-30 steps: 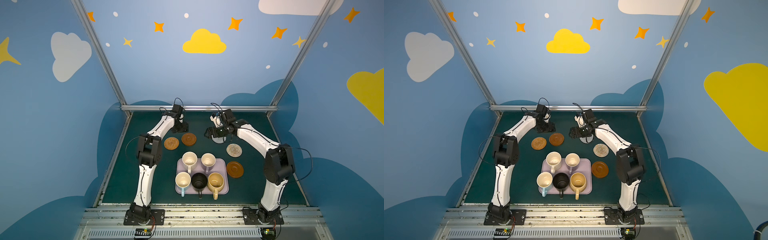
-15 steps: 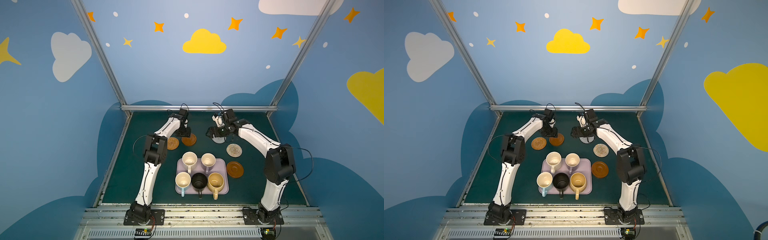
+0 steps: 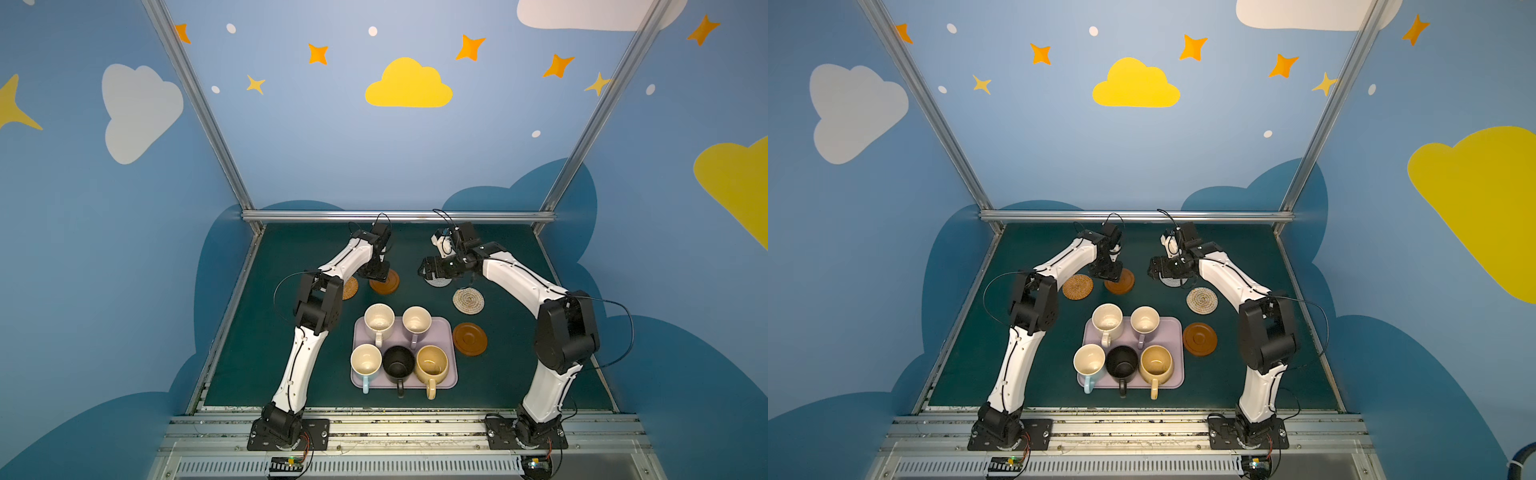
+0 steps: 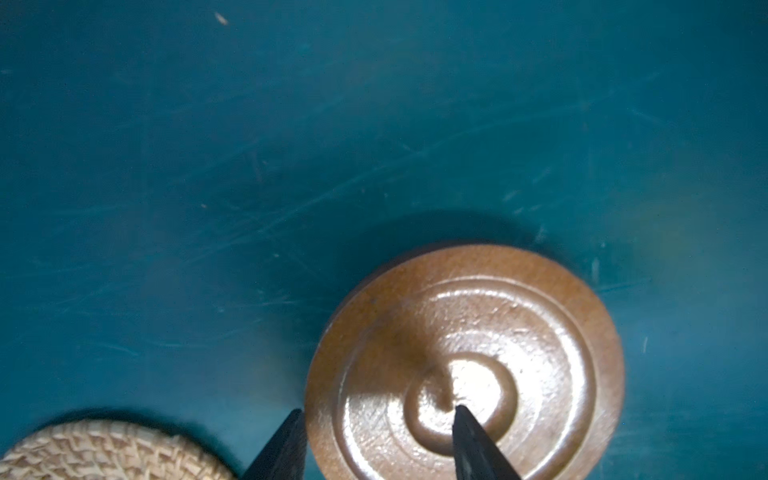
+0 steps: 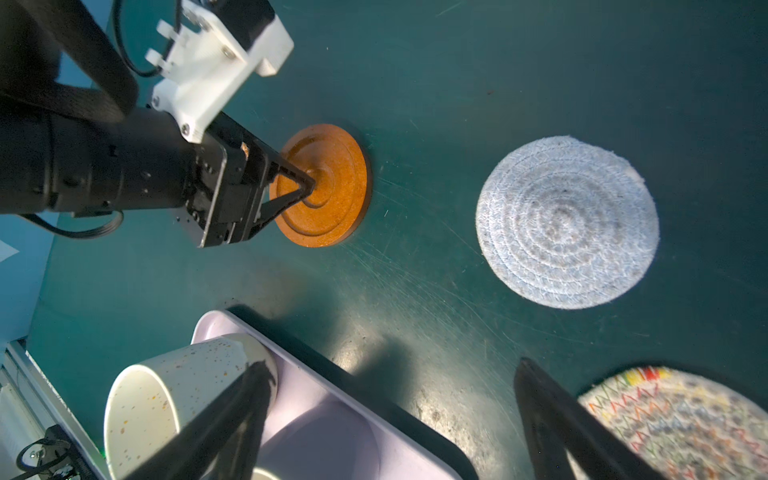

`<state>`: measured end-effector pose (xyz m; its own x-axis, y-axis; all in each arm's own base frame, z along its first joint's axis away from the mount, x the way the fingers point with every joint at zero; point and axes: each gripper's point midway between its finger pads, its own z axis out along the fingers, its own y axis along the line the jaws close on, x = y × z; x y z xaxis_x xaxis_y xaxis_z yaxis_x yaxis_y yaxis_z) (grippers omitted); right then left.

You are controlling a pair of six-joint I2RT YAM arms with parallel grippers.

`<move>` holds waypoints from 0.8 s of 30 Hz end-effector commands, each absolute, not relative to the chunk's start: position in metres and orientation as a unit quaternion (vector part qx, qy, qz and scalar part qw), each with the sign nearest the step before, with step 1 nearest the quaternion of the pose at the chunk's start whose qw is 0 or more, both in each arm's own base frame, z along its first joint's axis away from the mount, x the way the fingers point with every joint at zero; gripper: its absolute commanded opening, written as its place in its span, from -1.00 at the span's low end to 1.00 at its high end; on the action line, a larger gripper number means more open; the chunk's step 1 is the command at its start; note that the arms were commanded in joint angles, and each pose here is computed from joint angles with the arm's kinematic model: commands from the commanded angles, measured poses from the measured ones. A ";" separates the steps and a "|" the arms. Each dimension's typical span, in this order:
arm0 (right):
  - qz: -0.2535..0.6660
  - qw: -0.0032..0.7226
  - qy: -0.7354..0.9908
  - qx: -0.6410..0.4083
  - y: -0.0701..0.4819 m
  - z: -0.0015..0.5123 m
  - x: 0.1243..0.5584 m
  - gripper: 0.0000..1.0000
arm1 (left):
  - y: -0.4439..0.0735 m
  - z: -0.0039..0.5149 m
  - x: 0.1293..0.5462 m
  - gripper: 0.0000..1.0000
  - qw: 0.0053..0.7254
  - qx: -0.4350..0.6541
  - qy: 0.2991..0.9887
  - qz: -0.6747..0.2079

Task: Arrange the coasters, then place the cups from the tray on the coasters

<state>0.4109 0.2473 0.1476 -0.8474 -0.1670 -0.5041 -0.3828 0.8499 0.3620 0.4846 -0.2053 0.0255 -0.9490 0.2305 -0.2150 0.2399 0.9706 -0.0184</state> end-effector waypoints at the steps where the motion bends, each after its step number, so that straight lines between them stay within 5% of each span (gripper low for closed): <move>1: 0.232 0.251 0.930 -0.138 0.242 0.160 0.411 0.83 | -0.194 0.019 0.467 0.10 0.078 0.115 0.990 0.002; 24: 0.240 0.255 0.928 -0.130 0.239 0.157 0.409 0.83 | -0.189 0.024 0.447 0.06 0.067 0.089 0.994 0.007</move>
